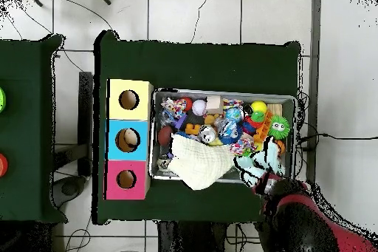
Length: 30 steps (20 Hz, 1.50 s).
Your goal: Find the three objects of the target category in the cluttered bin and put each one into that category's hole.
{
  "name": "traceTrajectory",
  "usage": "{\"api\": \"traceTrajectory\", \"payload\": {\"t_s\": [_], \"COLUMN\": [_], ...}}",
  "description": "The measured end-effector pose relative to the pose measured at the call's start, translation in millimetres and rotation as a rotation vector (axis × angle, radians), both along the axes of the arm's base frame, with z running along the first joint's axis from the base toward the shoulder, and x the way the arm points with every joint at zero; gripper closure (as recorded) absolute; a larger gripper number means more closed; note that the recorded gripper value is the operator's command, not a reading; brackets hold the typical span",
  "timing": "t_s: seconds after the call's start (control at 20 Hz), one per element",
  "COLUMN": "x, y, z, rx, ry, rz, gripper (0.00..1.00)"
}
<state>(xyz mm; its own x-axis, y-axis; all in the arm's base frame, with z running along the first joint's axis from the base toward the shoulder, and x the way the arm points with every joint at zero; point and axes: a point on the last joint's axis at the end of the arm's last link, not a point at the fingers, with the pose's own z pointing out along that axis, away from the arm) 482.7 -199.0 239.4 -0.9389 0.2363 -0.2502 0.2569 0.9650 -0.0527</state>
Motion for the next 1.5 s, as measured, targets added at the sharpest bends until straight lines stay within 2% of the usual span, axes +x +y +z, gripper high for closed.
{"api": "traceTrajectory", "payload": {"t_s": [0.5,1.0,1.2,1.5], "x": [-12.2,-24.7,-28.8,-40.3], "y": [-2.4,-30.6,-33.9,-35.7], "z": [-1.2,-19.4,-30.9,-55.7], "rx": [0.018,0.075,0.090,0.108], "ry": [0.010,0.025,0.037,0.068], "rz": [-0.011,-0.051,-0.033,0.022], "gripper": [1.00,1.00,1.00,1.00]}}
